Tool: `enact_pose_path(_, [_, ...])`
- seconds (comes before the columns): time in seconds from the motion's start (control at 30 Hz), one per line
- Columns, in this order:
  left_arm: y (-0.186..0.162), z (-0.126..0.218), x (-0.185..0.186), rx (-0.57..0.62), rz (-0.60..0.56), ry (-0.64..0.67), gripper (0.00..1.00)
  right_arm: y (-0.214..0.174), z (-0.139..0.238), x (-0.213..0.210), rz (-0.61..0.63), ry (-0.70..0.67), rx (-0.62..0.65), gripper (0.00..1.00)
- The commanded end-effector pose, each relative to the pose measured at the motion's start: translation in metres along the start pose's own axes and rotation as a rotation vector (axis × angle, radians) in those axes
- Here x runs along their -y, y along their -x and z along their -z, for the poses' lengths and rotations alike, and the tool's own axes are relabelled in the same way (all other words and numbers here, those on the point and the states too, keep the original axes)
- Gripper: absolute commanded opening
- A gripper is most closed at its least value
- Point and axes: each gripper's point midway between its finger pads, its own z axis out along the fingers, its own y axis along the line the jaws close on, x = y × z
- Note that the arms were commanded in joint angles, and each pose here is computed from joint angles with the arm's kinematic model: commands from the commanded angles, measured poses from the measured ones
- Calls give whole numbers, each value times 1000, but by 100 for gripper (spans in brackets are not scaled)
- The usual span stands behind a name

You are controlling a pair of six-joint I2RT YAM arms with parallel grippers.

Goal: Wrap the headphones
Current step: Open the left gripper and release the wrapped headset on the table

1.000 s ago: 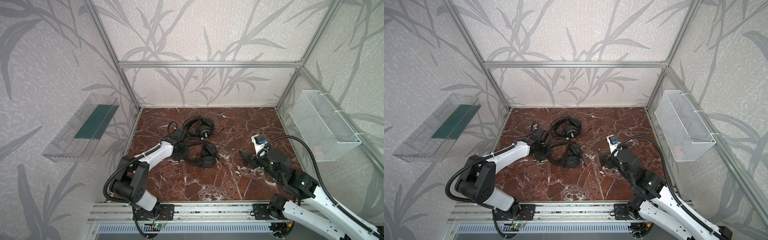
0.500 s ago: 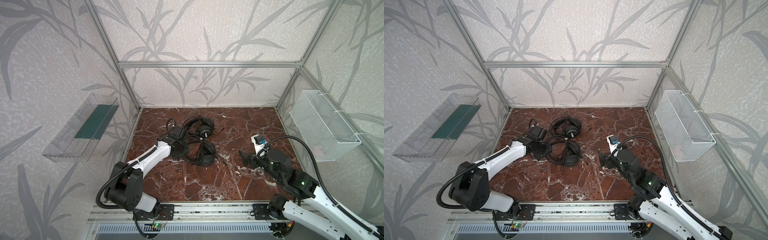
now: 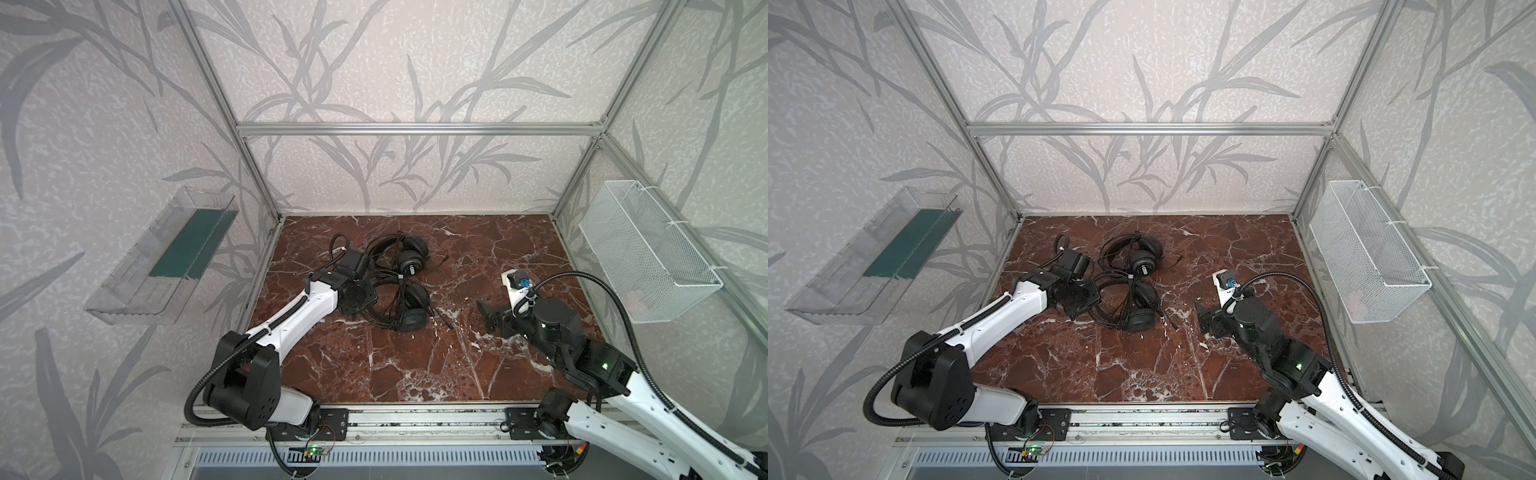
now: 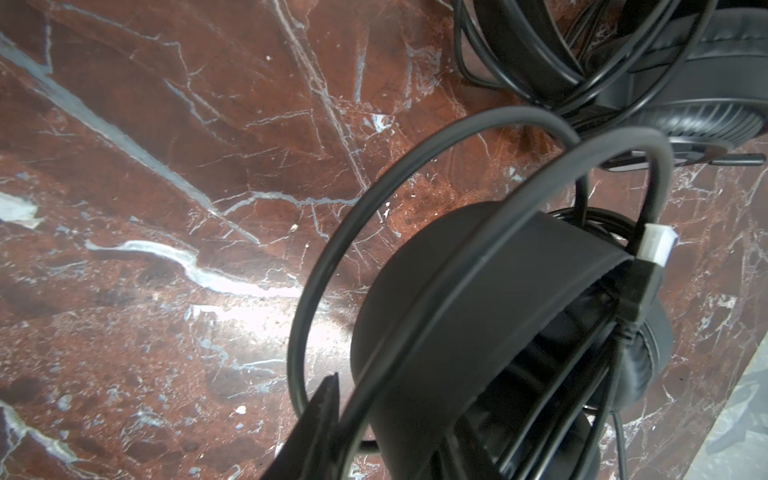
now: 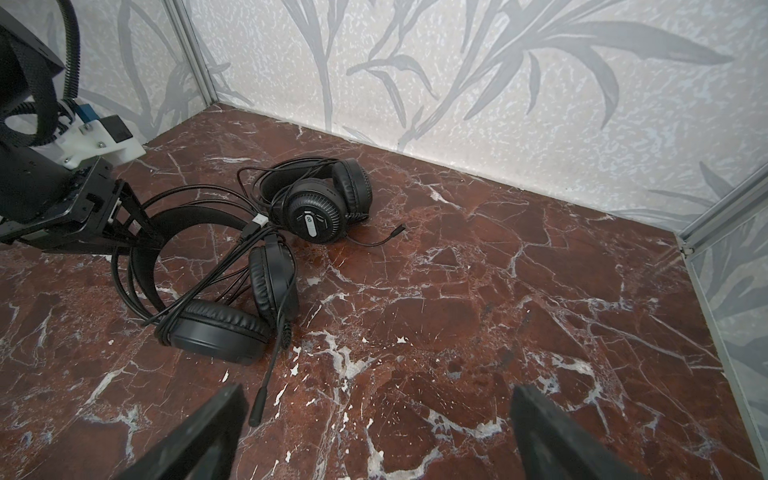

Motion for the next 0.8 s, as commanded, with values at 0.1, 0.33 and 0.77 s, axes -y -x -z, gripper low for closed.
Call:
enact_pose_path(0.1, [0,7,4,-10,-12,-7,43,5,0,-2,-2,11,12,99])
enact_pose_path(0.33, [0,10,6,-17,-13,-6,59,3,-2,-4,1,23,2,99])
enact_pose_path(0.77, [2,29,13,-8,-25,-27,84,1,-3,-6,2,33,-6,99])
